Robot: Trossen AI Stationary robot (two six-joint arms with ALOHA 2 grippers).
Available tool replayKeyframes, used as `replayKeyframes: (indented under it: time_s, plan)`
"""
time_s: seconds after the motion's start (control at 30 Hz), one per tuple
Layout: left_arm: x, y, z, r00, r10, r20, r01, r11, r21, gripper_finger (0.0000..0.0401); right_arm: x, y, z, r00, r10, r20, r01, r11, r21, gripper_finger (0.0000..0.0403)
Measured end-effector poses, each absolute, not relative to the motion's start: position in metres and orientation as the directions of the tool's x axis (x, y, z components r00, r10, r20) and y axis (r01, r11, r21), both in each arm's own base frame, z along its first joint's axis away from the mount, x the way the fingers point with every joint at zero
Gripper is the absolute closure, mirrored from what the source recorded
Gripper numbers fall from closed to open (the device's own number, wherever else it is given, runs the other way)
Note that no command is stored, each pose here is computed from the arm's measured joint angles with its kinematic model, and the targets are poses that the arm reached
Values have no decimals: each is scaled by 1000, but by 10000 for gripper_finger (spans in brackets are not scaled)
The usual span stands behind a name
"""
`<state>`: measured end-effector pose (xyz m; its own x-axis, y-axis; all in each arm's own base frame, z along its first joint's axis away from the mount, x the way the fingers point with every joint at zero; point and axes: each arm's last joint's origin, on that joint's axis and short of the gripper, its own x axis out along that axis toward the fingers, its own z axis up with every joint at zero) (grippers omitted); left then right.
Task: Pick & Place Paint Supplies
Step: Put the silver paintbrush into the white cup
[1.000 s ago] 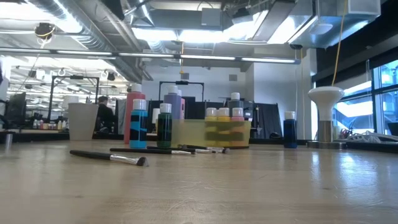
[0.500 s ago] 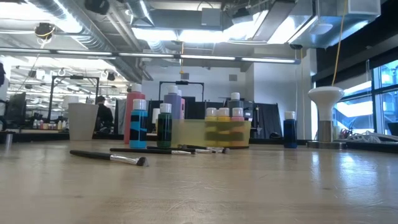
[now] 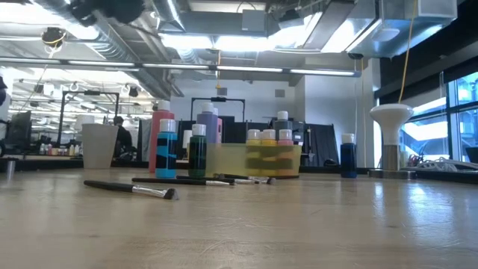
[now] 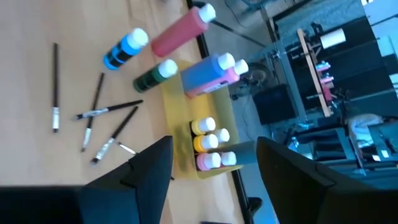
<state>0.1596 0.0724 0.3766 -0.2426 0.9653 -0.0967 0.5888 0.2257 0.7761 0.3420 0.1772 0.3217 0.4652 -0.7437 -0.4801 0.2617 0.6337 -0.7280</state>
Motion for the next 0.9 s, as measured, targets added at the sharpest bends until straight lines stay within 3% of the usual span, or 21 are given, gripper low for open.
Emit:
replayKeyframes:
  time_s: [0.3, 0.53, 0.9]
  plan:
    - [102, 74, 348, -370, 923, -107, 621, 332, 710, 398, 356, 143, 322, 387, -788, -478, 267, 592, -760, 169]
    - [97, 81, 325, -443, 888, -119, 722, 433, 540, 398, 366, 117, 322, 328, -815, -478, 283, 567, -774, 169]
    - [98, 87, 320, -474, 868, -149, 748, 487, 452, 398, 376, 81, 322, 248, -843, -478, 324, 537, -779, 169]
